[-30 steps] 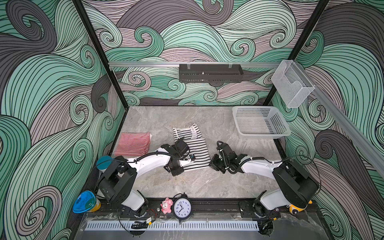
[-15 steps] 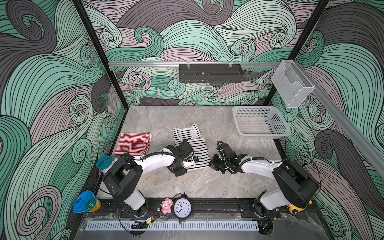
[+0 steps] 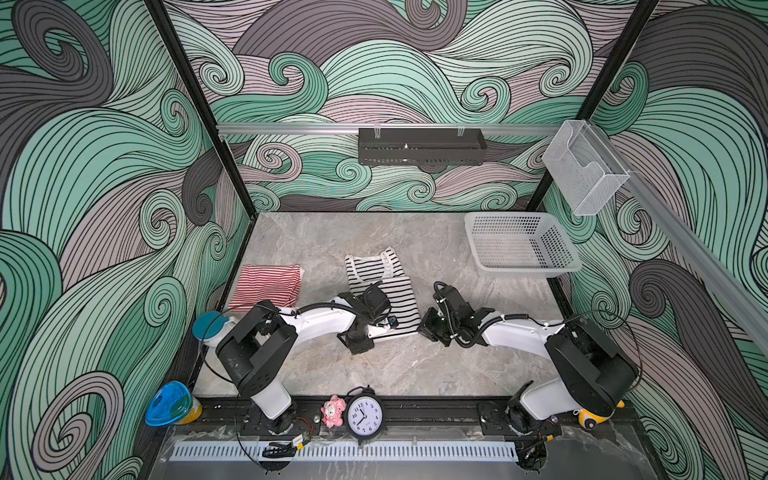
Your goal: Fold and stack the tank tops
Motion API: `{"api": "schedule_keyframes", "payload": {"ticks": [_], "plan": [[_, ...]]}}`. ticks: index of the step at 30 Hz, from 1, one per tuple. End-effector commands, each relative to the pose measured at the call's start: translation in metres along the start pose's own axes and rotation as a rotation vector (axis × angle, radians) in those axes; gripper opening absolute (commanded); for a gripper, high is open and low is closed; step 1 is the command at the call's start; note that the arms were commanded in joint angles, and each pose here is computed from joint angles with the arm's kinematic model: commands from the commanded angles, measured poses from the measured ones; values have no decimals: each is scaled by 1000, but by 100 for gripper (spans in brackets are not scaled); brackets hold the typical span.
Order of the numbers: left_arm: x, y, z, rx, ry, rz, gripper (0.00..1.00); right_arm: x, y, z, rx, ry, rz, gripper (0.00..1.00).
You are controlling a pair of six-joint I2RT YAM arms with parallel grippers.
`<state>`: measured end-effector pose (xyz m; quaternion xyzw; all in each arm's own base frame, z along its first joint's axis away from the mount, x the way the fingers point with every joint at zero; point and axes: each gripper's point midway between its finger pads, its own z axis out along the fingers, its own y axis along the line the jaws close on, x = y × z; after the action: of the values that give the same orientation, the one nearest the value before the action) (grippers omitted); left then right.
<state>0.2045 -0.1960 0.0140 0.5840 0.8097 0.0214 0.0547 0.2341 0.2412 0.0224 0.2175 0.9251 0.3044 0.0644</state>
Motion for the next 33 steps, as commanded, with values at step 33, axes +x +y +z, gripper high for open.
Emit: {"api": "schedule_keyframes", "payload": {"ticks": [33], "plan": [[-32, -85, -117, 439, -138, 219, 0, 2, 22, -123, -89, -111, -114, 0]]}}
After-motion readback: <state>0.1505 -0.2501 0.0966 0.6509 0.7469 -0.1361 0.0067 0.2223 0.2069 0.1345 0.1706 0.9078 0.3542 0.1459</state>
